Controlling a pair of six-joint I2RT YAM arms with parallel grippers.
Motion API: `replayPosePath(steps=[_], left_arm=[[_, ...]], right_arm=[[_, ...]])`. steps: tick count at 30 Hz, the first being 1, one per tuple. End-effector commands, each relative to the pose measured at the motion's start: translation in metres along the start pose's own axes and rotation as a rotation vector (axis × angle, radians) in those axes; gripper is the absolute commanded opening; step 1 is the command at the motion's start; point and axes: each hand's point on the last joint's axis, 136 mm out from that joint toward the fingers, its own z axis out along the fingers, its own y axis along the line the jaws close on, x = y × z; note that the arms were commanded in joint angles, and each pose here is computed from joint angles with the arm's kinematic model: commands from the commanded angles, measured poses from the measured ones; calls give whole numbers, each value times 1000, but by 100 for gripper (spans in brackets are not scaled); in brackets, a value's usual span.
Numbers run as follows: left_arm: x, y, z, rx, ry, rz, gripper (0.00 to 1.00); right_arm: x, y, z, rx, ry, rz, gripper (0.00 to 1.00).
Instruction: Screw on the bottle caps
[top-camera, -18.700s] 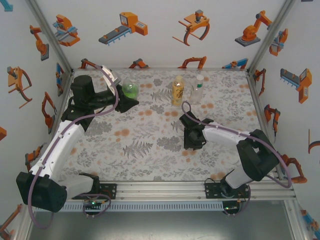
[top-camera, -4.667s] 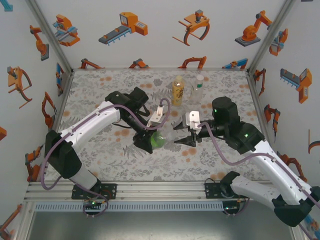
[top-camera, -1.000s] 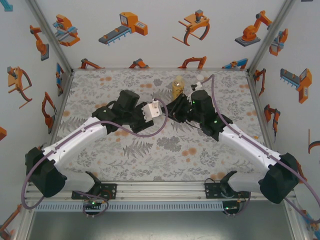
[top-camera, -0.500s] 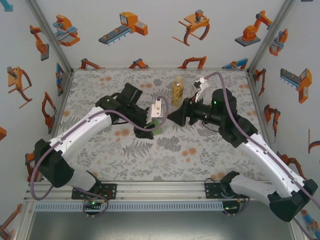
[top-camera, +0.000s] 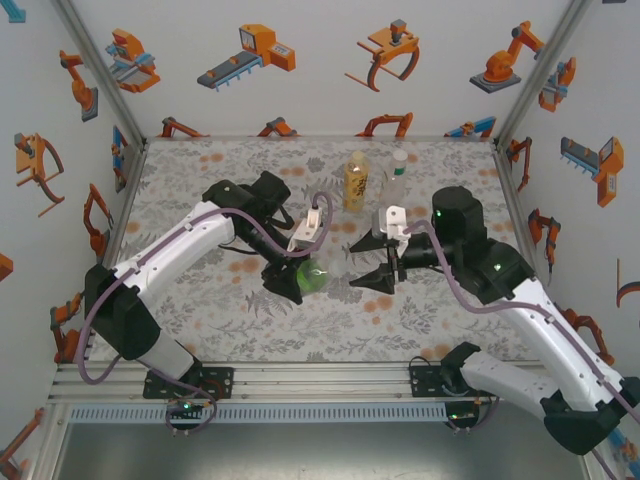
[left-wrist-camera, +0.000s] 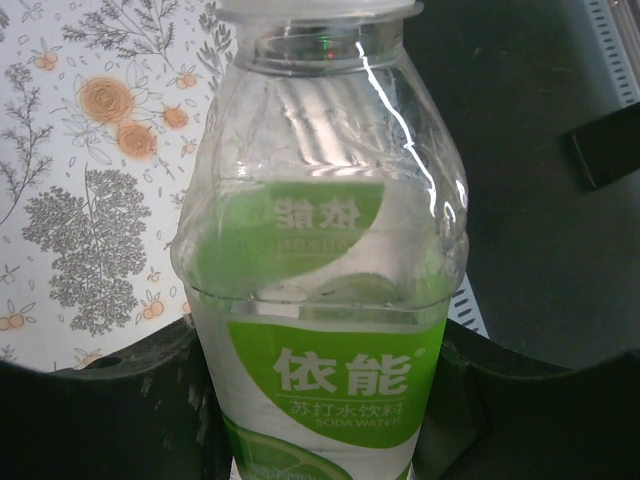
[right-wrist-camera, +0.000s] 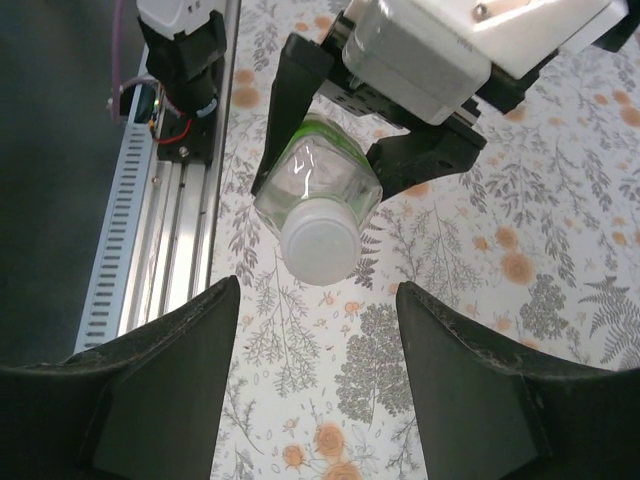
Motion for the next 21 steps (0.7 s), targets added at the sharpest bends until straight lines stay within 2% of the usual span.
replayPosePath(steps=[1,9,21], left_arm=[[-13,-13,-5,46,-54,29,0],[-13,-15,-2,59,-48,28,0],[-14,-17,-2,63,-49,34,0]], right_arm=[[-14,7,-2,-48,-46,-112,58],[-30,14,4,-159,-133,-146,54],[-28,14,12,-203,-140,-134,49]])
